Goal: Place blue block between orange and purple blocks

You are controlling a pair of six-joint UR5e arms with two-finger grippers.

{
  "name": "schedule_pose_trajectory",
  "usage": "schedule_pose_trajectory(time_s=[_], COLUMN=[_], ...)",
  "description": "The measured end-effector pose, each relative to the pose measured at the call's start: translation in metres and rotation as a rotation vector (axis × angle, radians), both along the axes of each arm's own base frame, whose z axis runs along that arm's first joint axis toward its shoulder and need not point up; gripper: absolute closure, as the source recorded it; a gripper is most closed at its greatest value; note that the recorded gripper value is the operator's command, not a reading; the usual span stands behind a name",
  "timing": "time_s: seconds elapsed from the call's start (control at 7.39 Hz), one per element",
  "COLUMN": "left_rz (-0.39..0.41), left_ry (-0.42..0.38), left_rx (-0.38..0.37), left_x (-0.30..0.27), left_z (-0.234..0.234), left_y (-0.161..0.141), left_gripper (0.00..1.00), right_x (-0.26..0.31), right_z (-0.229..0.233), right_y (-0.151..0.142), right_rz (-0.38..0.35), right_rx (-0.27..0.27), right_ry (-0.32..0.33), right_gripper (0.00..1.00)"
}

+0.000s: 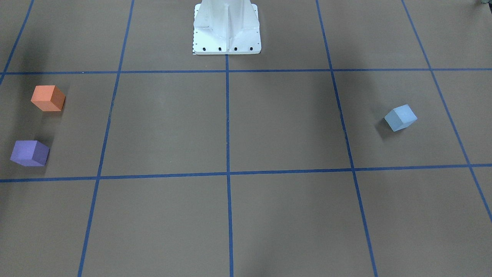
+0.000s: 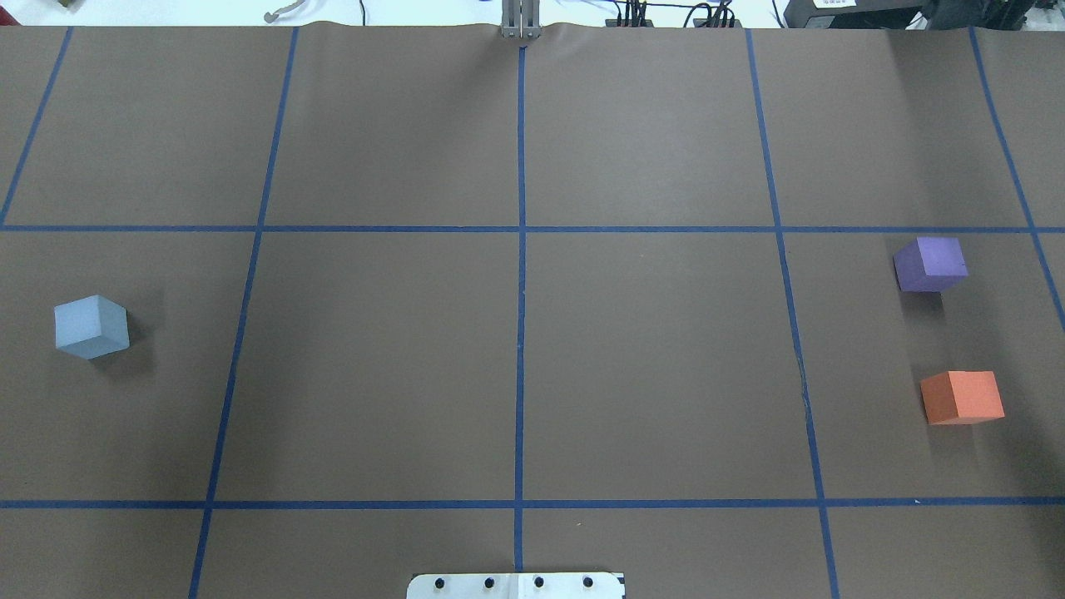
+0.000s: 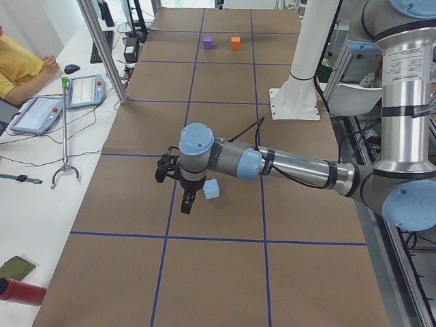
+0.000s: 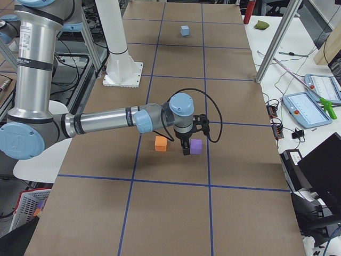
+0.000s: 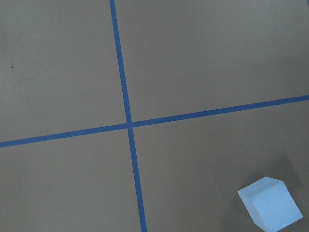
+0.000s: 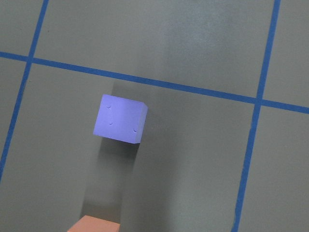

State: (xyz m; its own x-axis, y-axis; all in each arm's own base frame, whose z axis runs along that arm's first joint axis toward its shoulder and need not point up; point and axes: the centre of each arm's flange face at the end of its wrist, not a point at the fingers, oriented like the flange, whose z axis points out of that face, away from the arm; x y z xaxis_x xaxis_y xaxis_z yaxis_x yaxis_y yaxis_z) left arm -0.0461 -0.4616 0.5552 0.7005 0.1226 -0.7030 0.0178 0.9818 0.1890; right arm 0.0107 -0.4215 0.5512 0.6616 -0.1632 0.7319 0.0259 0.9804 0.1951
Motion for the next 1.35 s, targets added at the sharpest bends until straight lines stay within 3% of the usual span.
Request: schedule_pose_trajectory(time_s=[0.81,1.08,1.35], left_rz=[0.015,-0.003,-0.022], left_ry=[0.051,0.087,0.091], left_rx=[-0.049,-0.131,-0.243], left_x=[0.004,0.033,0.102], left_z=[0.017,0.012,0.006], left_y=[0.020,0.017,0.013], left_gripper=[0.00,0.00,0.00], right_x=[0.005,0.005,0.004], right_z=[0.008,0.010,0.011], right_y=[0.007,0.008,0.007], right_rz=[0.030,0.029,0.021], right_rx=[-0.036,-0.045,-0.042], right_ry=[0.010,0.006,0.000], right_gripper=[0.00,0.00,0.00])
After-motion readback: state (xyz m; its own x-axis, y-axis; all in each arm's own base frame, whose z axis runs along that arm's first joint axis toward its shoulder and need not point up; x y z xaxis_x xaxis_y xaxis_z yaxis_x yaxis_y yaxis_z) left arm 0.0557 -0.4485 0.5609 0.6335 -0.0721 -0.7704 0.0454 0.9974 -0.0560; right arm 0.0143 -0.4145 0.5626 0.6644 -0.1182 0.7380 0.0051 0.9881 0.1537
